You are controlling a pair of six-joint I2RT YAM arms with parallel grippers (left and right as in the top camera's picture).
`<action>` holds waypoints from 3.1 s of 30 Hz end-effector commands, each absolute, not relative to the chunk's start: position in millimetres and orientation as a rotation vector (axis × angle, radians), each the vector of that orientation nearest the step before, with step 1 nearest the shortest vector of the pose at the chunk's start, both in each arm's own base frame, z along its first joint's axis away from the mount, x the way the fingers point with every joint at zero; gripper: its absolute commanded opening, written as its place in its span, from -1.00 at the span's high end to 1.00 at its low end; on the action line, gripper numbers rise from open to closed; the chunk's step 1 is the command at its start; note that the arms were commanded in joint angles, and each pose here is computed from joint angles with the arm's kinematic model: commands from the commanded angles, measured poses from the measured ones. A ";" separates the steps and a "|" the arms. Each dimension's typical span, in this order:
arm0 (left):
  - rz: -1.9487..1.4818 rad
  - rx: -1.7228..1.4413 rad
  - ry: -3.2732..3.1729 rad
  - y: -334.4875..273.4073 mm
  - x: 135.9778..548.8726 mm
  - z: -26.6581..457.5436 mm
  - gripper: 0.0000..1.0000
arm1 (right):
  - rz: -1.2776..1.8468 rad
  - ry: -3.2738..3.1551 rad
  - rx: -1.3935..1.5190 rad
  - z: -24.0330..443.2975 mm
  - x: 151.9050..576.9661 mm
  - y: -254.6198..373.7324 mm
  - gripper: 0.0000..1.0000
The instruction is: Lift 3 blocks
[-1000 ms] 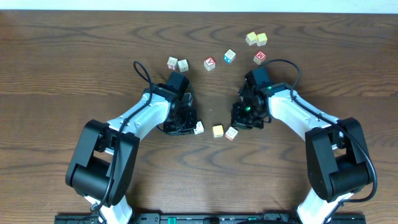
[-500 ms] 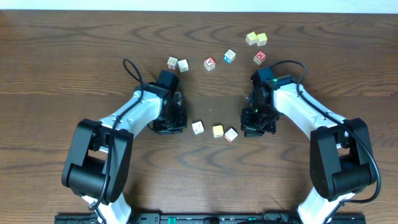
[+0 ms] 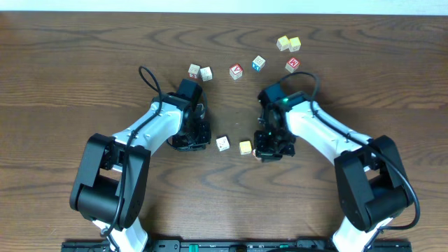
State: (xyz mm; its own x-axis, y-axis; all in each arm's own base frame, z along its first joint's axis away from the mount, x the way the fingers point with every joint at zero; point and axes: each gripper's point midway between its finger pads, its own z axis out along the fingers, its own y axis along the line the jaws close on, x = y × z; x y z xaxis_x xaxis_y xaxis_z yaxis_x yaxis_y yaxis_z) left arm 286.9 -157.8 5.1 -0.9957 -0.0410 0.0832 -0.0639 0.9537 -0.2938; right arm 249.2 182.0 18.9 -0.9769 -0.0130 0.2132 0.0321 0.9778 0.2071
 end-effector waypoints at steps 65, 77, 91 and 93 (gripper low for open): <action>0.823 -0.100 -3.020 -221.4 306.2 3.6 0.86 | -0.303 -3.045 -0.050 59.0 300.5 146.4 0.97; 0.736 0.193 -2.987 -158.1 298.0 64.6 0.86 | -0.299 -3.042 -0.051 57.7 299.2 145.8 0.97; 0.693 0.309 -2.902 -192.5 257.8 11.9 0.86 | -0.318 -3.066 -0.054 40.6 301.3 146.7 0.97; 0.706 0.319 -2.909 -196.1 259.2 10.6 0.85 | -0.319 -3.066 -0.063 36.6 300.0 146.3 0.98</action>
State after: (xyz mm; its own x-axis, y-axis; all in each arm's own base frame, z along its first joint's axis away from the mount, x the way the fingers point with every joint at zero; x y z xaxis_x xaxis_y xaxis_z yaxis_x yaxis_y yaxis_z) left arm 261.4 -195.1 16.2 -0.9791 -0.1309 0.1559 -0.1886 0.8711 -0.4534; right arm 303.6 147.4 36.6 -0.9971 0.0362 0.0669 0.0490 0.9784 0.2007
